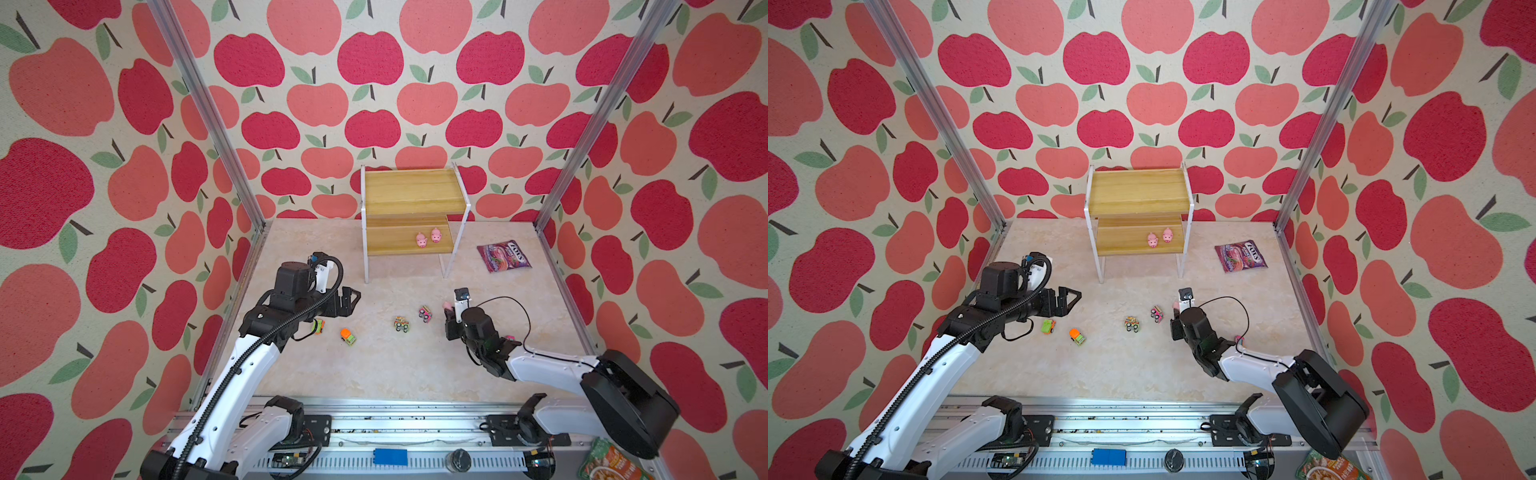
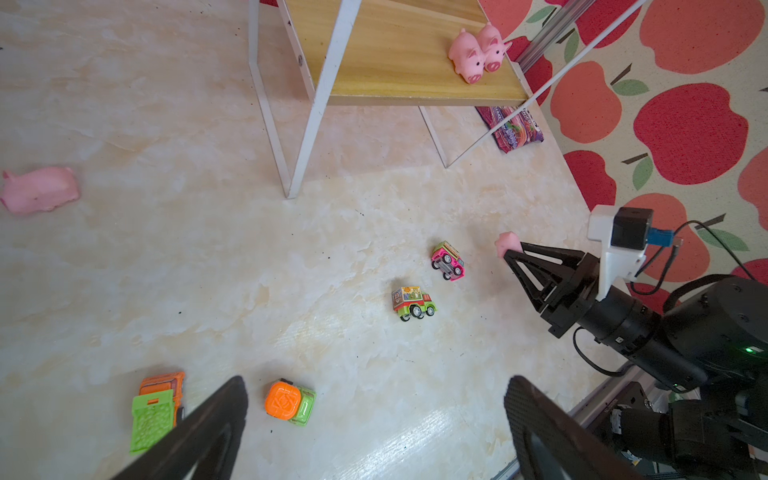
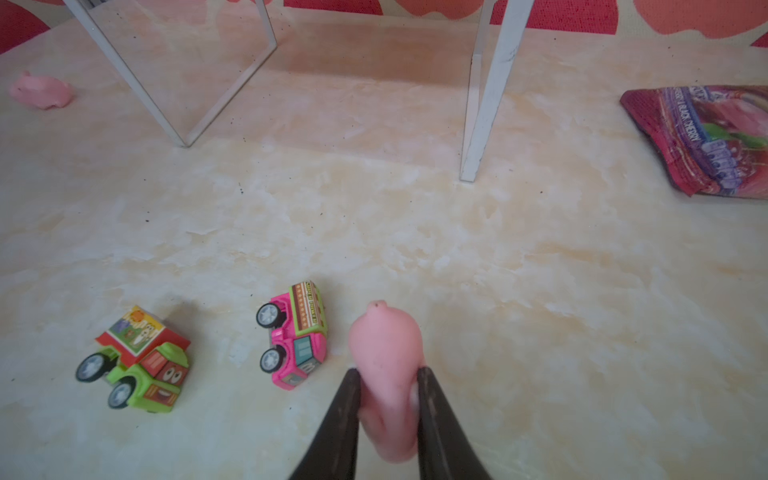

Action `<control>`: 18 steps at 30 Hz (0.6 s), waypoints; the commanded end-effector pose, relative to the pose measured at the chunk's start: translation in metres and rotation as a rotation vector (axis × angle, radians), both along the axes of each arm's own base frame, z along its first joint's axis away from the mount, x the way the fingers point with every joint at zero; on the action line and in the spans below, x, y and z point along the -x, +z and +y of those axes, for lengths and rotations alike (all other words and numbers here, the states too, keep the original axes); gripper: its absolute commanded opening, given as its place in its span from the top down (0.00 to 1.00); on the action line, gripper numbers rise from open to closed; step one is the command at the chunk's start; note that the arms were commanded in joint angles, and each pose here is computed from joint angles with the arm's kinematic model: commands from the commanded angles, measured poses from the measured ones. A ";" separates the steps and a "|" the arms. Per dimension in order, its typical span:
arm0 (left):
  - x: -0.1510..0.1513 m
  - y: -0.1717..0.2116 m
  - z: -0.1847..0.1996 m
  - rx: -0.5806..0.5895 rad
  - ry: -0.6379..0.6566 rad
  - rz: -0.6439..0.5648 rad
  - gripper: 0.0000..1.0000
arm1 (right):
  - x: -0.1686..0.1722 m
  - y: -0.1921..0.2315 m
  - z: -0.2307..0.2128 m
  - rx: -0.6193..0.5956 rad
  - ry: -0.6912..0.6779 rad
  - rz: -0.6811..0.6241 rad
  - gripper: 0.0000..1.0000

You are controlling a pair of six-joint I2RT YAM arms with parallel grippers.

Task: Place and organize the plastic toys onto the shelf
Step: 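Carry the held pig with the right gripper to the lower shelf tier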

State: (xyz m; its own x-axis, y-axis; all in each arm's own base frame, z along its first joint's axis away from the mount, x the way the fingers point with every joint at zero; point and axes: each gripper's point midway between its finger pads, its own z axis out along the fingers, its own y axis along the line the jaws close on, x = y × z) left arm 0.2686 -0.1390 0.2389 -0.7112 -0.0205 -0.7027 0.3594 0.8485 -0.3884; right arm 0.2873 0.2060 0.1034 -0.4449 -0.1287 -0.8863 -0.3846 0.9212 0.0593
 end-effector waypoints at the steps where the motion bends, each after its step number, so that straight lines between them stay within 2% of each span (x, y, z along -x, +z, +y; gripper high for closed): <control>1: 0.001 0.001 0.001 -0.009 -0.008 -0.012 0.01 | 0.002 0.030 0.012 0.014 0.065 -0.010 0.74; 8: 0.000 0.001 0.004 -0.008 0.005 -0.009 0.01 | -0.021 0.080 0.040 -0.060 0.072 -0.055 0.73; 18: 0.000 0.001 0.006 -0.010 0.010 -0.007 0.01 | -0.087 0.117 0.100 -0.093 0.027 -0.100 0.73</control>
State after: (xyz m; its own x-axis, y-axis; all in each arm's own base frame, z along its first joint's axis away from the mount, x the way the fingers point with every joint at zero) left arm 0.2700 -0.1362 0.2387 -0.7114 -0.0274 -0.7022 0.3504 0.8523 -0.3883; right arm 0.3618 0.2965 0.2123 -0.3583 -0.0725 -0.9308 -0.4397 0.8926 0.0997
